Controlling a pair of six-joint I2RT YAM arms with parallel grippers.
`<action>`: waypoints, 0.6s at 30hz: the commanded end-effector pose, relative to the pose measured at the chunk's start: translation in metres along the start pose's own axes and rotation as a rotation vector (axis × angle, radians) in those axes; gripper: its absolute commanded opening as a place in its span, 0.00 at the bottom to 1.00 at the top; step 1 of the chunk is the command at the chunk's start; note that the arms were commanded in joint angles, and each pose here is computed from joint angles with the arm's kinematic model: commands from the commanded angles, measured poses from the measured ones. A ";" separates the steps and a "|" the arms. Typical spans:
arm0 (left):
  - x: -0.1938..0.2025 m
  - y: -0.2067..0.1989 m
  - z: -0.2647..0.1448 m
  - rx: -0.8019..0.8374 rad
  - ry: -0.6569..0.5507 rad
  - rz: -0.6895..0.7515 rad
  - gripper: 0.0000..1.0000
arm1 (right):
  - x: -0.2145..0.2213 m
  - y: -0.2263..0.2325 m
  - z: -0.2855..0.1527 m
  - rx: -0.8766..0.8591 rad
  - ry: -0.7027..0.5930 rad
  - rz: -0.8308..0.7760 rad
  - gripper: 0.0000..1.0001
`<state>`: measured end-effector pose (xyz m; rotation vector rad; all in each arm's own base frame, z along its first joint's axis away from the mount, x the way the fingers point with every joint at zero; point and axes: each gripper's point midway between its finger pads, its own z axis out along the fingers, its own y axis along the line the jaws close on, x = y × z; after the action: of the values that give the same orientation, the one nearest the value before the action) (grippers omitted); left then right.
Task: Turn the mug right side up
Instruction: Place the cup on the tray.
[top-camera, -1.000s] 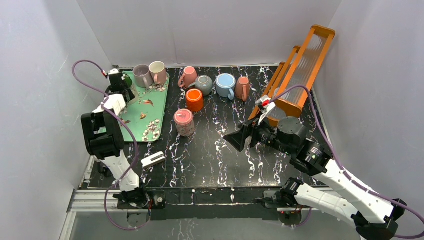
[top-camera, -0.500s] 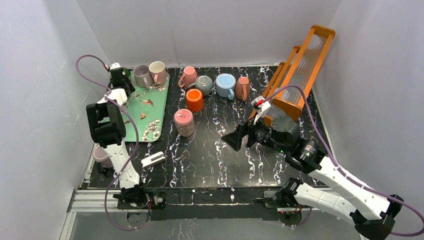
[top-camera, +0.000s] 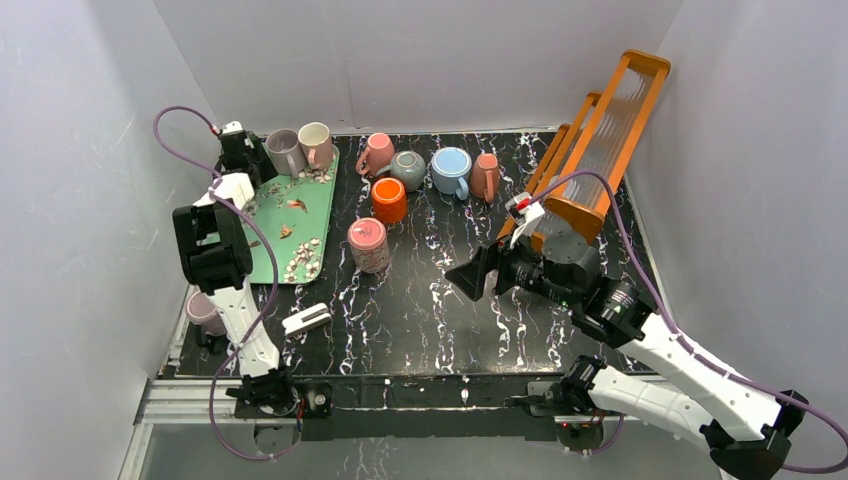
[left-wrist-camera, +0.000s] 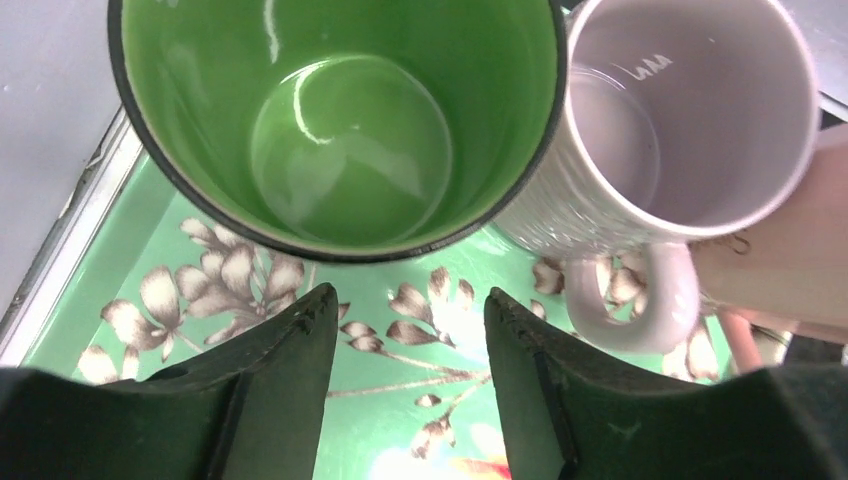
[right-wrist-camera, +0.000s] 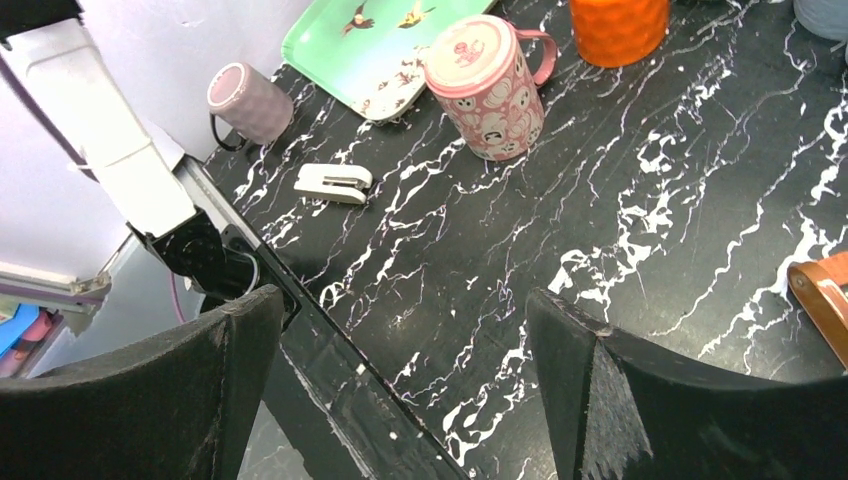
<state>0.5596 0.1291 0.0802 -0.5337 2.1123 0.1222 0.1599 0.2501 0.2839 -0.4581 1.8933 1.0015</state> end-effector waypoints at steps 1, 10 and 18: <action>-0.064 -0.016 -0.063 0.065 -0.093 -0.046 0.57 | -0.013 0.000 -0.007 0.040 -0.019 0.033 0.99; -0.047 -0.023 -0.166 0.168 0.064 -0.017 0.71 | -0.016 -0.016 -0.003 0.172 -0.004 0.110 0.99; -0.016 -0.039 -0.253 0.309 0.084 0.012 0.97 | -0.018 -0.007 0.013 0.118 0.018 0.079 0.99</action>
<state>0.4319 0.0619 0.2530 -0.4141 2.0675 -0.1152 0.1759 0.2426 0.2640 -0.3046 2.0693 0.8769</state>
